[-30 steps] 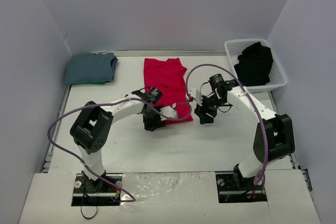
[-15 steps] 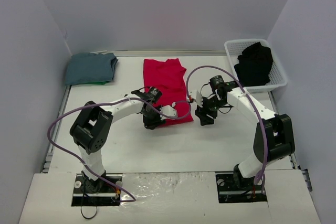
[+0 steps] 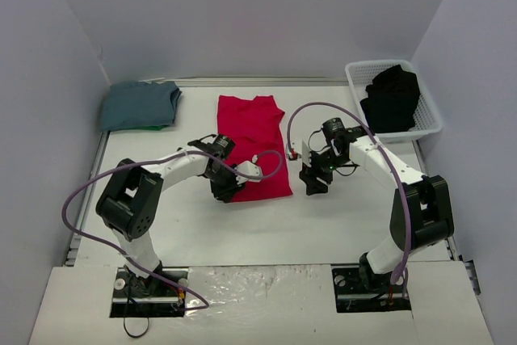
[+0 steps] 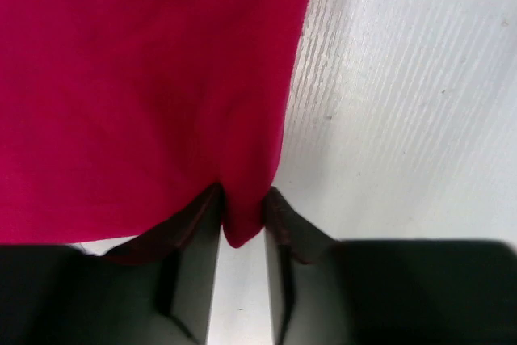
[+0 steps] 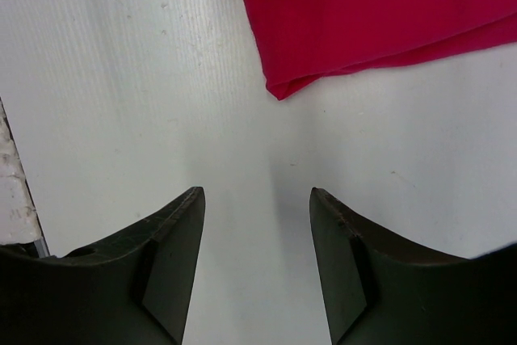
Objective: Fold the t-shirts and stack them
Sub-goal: Grab one side of the 2/3 rectangular tshirt with both arms, then fold the long partially folded tshirt into a neat square
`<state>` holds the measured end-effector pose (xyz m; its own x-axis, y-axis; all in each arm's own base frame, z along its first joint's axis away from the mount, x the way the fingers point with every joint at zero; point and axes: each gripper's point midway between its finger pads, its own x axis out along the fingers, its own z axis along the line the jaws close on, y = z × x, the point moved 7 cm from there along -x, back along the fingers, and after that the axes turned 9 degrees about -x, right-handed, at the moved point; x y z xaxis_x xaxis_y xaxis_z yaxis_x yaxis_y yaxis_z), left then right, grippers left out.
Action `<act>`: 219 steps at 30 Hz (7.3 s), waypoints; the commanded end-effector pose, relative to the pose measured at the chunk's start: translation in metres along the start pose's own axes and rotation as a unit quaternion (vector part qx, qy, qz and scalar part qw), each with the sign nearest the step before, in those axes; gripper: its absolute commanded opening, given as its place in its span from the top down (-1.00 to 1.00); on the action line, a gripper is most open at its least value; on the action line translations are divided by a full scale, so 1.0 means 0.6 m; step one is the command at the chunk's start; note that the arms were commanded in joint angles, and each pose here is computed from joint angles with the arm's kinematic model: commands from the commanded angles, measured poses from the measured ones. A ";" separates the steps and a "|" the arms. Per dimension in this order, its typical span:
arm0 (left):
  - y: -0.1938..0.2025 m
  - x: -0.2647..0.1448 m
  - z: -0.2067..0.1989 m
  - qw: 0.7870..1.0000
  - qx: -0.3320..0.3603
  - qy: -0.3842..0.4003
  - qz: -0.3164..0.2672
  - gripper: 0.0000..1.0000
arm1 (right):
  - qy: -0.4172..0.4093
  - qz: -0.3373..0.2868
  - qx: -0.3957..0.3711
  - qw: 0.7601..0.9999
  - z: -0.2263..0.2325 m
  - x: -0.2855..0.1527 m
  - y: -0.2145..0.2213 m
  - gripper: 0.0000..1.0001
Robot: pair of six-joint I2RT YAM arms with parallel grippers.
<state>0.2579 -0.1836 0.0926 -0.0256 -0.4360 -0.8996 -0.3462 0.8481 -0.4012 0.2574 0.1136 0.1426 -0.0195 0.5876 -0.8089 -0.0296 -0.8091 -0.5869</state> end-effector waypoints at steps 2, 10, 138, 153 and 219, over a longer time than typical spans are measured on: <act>0.022 -0.028 -0.011 0.997 -0.046 0.049 -0.026 0.59 | -0.002 -0.033 -0.028 0.999 0.012 0.001 -0.013 -0.02; 0.027 -0.025 -0.006 0.994 -0.075 0.073 -0.037 0.88 | -0.028 -0.018 -0.061 0.998 0.021 0.045 -0.036 0.01; 0.011 -0.238 -0.162 0.971 0.099 0.212 -0.050 0.95 | -0.145 -0.040 -0.167 0.974 0.151 -0.075 -0.132 1.00; -0.017 -0.261 -0.122 0.982 0.103 0.146 -0.054 0.95 | -0.074 -0.033 -0.186 0.979 0.079 -0.090 -0.161 1.00; -0.068 -0.129 0.252 0.992 0.032 0.099 -0.068 0.95 | 0.011 -0.061 -0.097 0.993 -0.392 0.096 -0.052 1.00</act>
<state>0.4230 -0.1518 0.1360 -0.1454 -0.6014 -0.7856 -0.2821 0.7863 -0.5496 0.4817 0.1817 0.0990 -0.0493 0.6910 -0.7212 0.1773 -0.7045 -0.6872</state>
